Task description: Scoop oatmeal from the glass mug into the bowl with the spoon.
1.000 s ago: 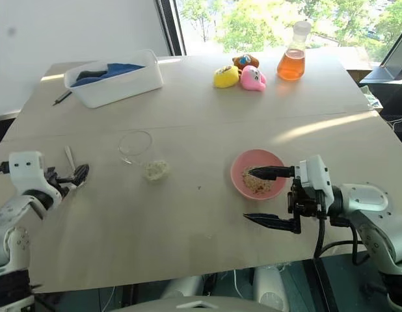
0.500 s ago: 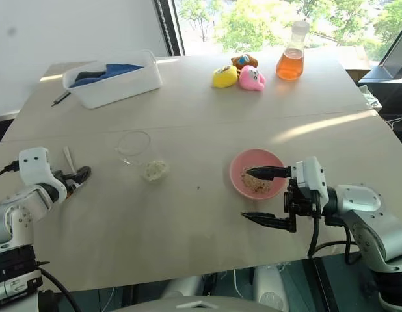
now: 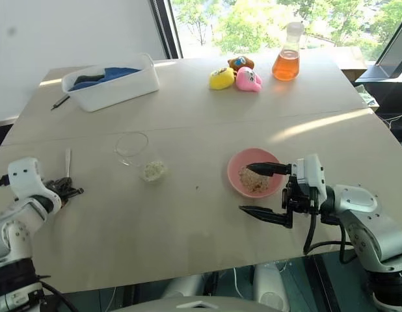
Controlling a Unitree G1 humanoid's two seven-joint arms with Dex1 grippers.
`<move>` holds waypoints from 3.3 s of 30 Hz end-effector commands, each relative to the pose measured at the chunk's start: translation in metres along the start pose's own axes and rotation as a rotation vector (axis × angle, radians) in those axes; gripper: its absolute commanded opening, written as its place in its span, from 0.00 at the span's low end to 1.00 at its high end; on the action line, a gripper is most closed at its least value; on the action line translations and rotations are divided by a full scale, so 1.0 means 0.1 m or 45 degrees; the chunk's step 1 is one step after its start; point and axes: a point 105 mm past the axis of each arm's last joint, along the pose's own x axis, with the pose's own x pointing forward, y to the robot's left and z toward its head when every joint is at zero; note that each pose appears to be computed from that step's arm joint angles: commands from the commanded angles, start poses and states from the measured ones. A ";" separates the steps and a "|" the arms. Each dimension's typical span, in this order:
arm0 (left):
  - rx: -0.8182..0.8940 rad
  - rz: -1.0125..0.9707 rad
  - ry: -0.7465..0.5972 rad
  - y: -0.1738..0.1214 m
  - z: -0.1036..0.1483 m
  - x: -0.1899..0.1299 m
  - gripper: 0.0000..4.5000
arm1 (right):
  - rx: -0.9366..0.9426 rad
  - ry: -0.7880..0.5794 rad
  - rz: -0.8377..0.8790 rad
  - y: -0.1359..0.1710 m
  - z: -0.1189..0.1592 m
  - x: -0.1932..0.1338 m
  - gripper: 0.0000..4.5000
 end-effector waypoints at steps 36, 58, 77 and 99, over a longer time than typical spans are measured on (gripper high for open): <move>0.711 -1.714 -0.678 -2.71 0.77 -1.68 0.00 | 0.440 -0.372 -0.251 -0.59 1.13 0.60 1.00; 0.735 -1.743 -0.629 -2.75 0.72 -1.62 0.00 | 0.528 -0.310 -0.169 -0.48 1.13 0.57 0.00; 0.624 -1.241 -1.179 -2.38 1.52 -1.72 0.71 | 0.607 -0.269 -0.262 -0.67 1.08 0.42 0.00; 0.528 -0.449 -0.689 -0.77 0.24 -1.05 0.71 | 0.705 -0.282 -0.396 -1.06 0.96 0.28 0.00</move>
